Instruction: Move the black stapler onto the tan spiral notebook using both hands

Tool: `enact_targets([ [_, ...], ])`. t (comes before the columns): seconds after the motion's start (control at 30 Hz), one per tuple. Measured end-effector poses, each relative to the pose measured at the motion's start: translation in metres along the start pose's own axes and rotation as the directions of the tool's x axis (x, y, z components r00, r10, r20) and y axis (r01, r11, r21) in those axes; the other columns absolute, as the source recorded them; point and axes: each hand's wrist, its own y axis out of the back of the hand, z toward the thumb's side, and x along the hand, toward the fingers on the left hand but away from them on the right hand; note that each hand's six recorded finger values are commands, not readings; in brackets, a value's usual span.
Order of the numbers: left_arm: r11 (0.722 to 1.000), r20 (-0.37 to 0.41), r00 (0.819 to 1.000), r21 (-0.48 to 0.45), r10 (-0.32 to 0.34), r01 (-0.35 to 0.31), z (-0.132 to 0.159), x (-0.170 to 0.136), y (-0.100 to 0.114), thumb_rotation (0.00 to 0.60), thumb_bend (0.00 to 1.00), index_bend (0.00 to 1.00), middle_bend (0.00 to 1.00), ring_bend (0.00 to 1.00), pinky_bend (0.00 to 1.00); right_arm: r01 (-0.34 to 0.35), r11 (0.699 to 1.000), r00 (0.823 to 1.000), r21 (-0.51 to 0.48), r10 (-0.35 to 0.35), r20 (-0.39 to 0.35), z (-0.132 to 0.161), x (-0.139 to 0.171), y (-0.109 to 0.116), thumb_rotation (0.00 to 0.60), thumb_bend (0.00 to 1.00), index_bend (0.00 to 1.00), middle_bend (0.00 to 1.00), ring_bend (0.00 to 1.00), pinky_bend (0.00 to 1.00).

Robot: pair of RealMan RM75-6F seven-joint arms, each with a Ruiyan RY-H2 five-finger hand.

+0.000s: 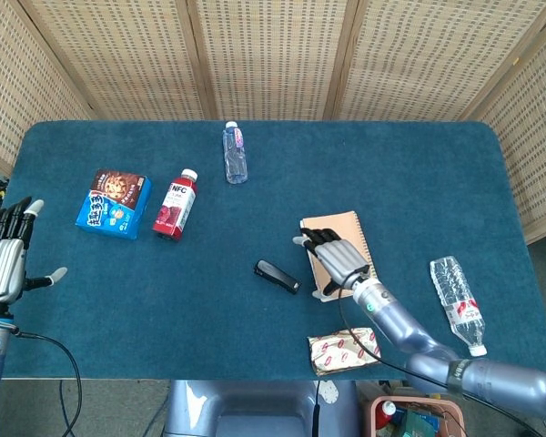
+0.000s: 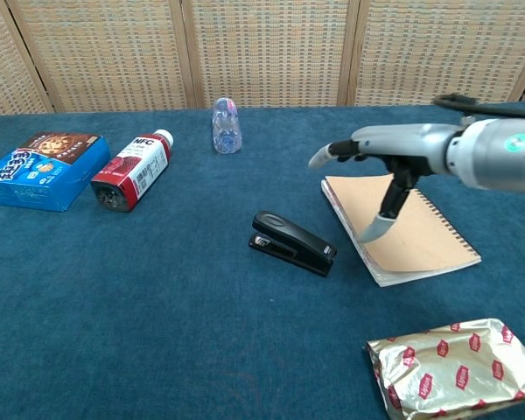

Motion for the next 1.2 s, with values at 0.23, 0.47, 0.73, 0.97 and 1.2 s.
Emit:
enact_targets([
  [0.23, 1.000, 0.007, 1.000, -0.011, -0.015, 0.015, 0.001, 0.000, 0.000, 0.600, 0.04, 0.00, 0.00, 0.00, 0.00, -0.027, 0.999, 0.999, 0.019, 0.027, 0.036, 0.029, -0.036, -0.024, 0.600, 0.00, 0.00, 0.00, 0.00, 0.00],
  [0.47, 1.000, 0.008, 1.000, -0.021, -0.020, 0.020, 0.001, 0.001, 0.000, 0.600, 0.04, 0.00, 0.00, 0.00, 0.00, -0.042, 0.999, 0.998, 0.022, 0.041, 0.046, 0.048, -0.050, -0.035, 0.600, 0.00, 0.01, 0.05, 0.00, 0.06],
  [0.73, 0.999, 0.002, 1.000, -0.031, -0.023, 0.024, -0.001, 0.002, 0.001, 0.600, 0.04, 0.00, 0.00, 0.00, 0.00, -0.017, 0.996, 0.995, 0.091, 0.008, 0.097, 0.045, -0.060, -0.045, 0.600, 0.00, 0.25, 0.37, 0.33, 0.50],
  [0.97, 0.999, 0.003, 0.999, -0.032, -0.032, 0.032, 0.000, 0.004, -0.001, 0.600, 0.04, 0.00, 0.00, 0.00, 0.00, 0.013, 0.990, 0.990, 0.138, -0.032, 0.137, 0.039, -0.060, -0.049, 0.600, 0.12, 0.53, 0.65, 0.65, 0.69],
  [1.2, 0.999, 0.008, 0.999, -0.029, -0.038, 0.039, 0.001, 0.004, -0.003, 0.600, 0.04, 0.00, 0.00, 0.00, 0.00, 0.031, 0.986, 0.991, 0.163, -0.052, 0.125, 0.038, -0.058, -0.048, 0.600, 0.21, 0.57, 0.69, 0.68, 0.70],
])
